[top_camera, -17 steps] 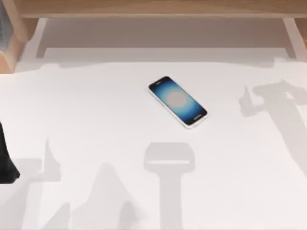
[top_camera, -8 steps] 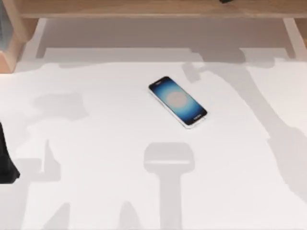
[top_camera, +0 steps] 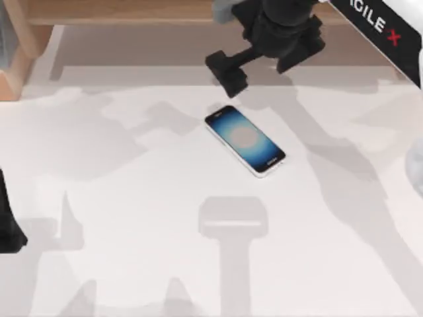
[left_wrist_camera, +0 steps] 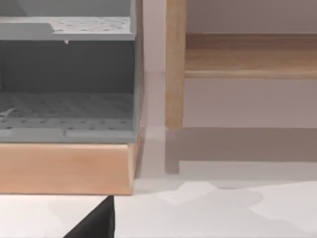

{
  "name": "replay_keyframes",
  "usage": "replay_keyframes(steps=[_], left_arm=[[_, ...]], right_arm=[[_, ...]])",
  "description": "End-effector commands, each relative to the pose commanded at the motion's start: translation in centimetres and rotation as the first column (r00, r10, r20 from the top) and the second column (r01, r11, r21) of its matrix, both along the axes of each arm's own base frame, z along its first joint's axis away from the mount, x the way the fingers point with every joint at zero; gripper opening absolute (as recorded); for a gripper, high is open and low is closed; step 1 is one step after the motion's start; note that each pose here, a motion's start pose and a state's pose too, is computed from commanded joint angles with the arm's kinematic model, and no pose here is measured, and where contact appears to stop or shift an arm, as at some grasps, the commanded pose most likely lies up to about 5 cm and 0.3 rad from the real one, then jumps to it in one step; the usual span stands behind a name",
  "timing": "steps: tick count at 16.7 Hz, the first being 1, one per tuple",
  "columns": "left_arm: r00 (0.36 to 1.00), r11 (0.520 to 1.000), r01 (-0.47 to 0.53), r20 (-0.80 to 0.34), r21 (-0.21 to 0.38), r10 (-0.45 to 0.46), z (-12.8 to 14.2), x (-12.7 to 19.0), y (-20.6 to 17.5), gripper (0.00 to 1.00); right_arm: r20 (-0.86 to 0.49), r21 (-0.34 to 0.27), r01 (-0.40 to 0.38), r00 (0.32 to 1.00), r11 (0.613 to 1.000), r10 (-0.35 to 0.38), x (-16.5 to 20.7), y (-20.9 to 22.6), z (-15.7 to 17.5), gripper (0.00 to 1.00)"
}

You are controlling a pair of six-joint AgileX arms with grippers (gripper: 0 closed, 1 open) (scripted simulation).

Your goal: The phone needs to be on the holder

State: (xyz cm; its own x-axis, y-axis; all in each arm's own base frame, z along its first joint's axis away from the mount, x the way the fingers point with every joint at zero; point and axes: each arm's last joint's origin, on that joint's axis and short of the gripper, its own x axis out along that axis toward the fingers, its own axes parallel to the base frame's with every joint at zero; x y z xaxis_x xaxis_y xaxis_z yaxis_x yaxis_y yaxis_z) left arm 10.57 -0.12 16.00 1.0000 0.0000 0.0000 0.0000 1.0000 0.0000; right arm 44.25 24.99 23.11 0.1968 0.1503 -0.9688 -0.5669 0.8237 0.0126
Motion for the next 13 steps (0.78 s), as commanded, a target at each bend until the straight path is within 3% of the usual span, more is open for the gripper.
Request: replay_keyframes(steps=[5, 13], left_arm=[[1.0, 1.0, 0.0, 0.0, 0.0, 0.0, 0.0, 0.0, 0.0, 1.0], [1.0, 1.0, 0.0, 0.0, 0.0, 0.0, 0.0, 0.0, 0.0, 1.0]], right_arm=[[-0.111, -0.088, -0.054, 0.993, 0.995, 0.044, 0.5, 1.7, -5.5, 1.0], [-0.12, -0.094, -0.054, 0.992, 0.994, 0.043, 0.8, 1.7, -6.4, 1.0]])
